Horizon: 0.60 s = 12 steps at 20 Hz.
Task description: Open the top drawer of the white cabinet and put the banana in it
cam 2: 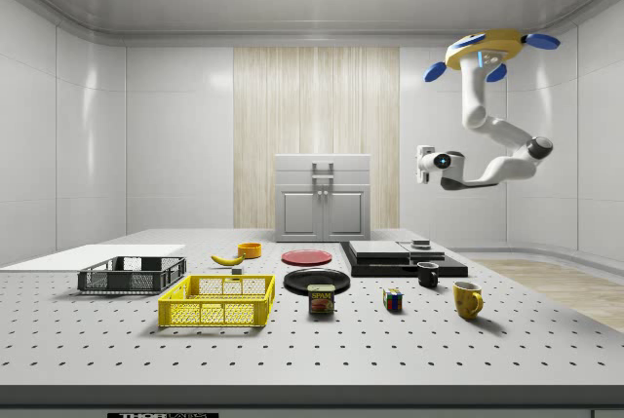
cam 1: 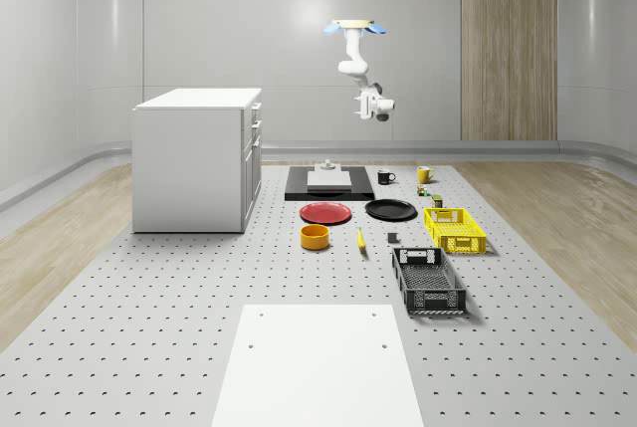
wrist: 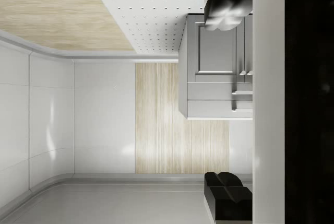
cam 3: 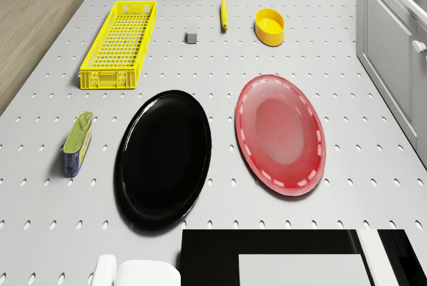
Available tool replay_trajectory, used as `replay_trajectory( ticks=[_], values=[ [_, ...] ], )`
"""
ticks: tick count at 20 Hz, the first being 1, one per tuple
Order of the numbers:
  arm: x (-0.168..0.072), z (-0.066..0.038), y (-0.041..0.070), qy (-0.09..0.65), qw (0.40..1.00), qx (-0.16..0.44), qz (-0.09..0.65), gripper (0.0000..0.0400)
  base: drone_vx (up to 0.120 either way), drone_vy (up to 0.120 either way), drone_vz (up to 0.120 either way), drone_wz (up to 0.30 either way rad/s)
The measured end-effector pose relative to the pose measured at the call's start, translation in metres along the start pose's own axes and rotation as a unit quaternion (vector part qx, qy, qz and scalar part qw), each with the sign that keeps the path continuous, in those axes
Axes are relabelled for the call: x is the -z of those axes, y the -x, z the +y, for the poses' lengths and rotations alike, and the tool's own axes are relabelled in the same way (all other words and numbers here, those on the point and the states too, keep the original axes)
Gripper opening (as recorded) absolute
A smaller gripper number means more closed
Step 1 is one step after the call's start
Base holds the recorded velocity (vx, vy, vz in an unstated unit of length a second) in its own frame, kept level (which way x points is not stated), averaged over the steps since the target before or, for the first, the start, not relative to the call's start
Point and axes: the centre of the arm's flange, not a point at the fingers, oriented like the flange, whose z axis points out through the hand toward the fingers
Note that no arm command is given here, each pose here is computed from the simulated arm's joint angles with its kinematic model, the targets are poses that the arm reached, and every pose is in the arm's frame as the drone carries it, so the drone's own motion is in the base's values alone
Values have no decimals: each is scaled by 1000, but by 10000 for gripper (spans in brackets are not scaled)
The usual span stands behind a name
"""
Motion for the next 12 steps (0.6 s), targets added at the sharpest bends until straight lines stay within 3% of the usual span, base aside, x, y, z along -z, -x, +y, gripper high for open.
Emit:
replay_trajectory(
  ticks=[2, 12],
  values=[
    [0, 0, 0, 0, 1000, 0, 0, 400, 120, 0, 0, 0],
    [0, 0, 0, 0, 1000, 0, 0, 400, 120, -120, 0, 0]
  ],
)
